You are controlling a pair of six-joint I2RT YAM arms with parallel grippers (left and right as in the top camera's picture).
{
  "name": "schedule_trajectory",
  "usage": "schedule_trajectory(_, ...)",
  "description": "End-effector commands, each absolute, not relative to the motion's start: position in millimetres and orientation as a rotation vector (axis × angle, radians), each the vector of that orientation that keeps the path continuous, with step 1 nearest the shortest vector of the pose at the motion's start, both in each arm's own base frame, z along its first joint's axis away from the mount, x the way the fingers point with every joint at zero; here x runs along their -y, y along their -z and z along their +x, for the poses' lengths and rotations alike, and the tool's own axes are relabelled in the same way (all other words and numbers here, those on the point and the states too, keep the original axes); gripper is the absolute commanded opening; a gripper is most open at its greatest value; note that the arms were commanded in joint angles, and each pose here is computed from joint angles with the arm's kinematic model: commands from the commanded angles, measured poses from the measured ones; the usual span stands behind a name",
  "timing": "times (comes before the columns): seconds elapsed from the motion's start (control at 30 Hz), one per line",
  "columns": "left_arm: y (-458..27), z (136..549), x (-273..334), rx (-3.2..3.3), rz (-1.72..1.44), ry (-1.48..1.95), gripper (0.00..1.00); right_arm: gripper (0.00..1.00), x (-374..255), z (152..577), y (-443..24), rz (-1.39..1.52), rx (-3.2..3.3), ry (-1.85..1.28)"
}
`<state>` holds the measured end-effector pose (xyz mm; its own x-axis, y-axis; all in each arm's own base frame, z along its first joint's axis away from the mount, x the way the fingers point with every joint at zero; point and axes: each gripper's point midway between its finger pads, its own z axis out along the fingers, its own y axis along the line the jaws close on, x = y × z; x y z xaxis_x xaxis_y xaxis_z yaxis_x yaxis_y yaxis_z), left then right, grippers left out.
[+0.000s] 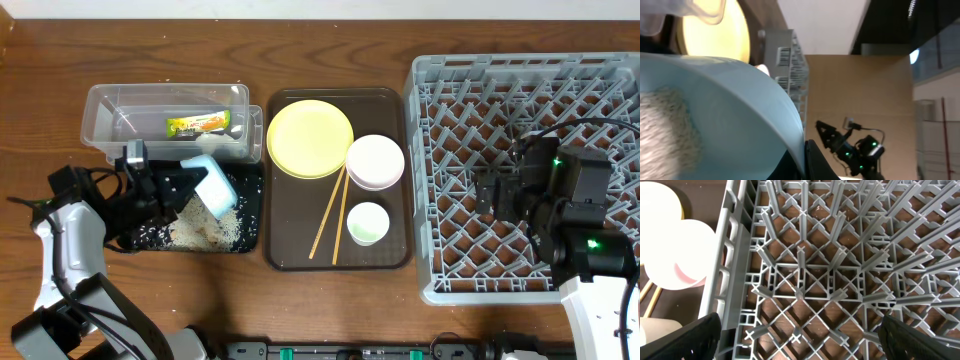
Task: Sort waste into correct bins and load items into the dishwasher rack
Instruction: 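Lift the bowl over the black tray and tip the rice out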
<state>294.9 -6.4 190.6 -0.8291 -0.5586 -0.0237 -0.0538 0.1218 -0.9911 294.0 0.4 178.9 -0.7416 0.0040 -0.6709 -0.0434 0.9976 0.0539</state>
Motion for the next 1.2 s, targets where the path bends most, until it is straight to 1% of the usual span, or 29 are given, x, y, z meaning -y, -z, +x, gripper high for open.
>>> schedule_trajectory(0.0,-186,295,4,-2.033,-0.692,1.773,0.06,0.99,3,296,-188,-0.002,-2.383,-0.078)
schedule_trajectory(0.07,-193,296,5,-1.990,-0.679,1.816,0.06,0.99,3,296,-188,-0.002,-2.384,-0.078)
schedule_trajectory(0.13,-202,297,4,-1.937,-0.584,1.817,0.06,0.99,3,296,-188,-0.002,-2.383,-0.078)
schedule_trajectory(0.23,-190,299,0,-2.004,-0.671,1.775,0.06,0.99,3,296,-188,-0.002,-2.383,-0.078)
schedule_trajectory(0.3,-203,300,1,-1.925,-0.565,1.806,0.06,0.99,3,295,-188,-0.002,-2.386,-0.079)
schedule_trajectory(0.4,-202,301,0,-1.924,-0.421,1.708,0.06,0.99,3,295,-188,-0.002,-2.385,-0.078)
schedule_trajectory(0.43,-197,302,-1,-1.951,-0.412,1.670,0.06,0.99,3,295,-188,-0.002,-2.386,-0.078)
schedule_trajectory(0.53,-188,303,-3,-2.009,-0.543,1.686,0.06,0.99,3,295,-187,-0.002,-2.387,-0.079)
schedule_trajectory(0.63,-203,303,-1,-1.921,-0.443,1.725,0.06,0.99,3,295,-187,-0.002,-2.387,-0.078)
schedule_trajectory(0.73,-177,306,-8,-2.061,-0.501,1.577,0.06,0.99,3,295,-187,-0.002,-2.387,-0.079)
schedule_trajectory(0.77,-176,306,-8,-2.063,-0.500,1.575,0.06,0.99,3,295,-187,-0.002,-2.387,-0.078)
schedule_trajectory(0.87,-189,306,-5,-1.988,-0.374,1.589,0.06,0.99,3,294,-187,-0.001,-2.391,-0.079)
schedule_trajectory(0.93,-182,308,-8,-2.022,-0.385,1.547,0.06,0.99,3,294,-187,-0.001,-2.391,-0.079)
schedule_trajectory(1.0,-182,307,-8,-2.035,-0.486,1.599,0.06,0.99,3,294,-187,-0.001,-2.392,-0.079)
schedule_trajectory(1.07,-203,306,-3,-1.914,-0.373,1.677,0.06,0.99,3,294,-187,-0.001,-2.391,-0.079)
schedule_trajectory(1.17,-193,309,-7,-1.964,-0.368,1.600,0.06,0.99,3,294,-187,-0.001,-2.392,-0.079)
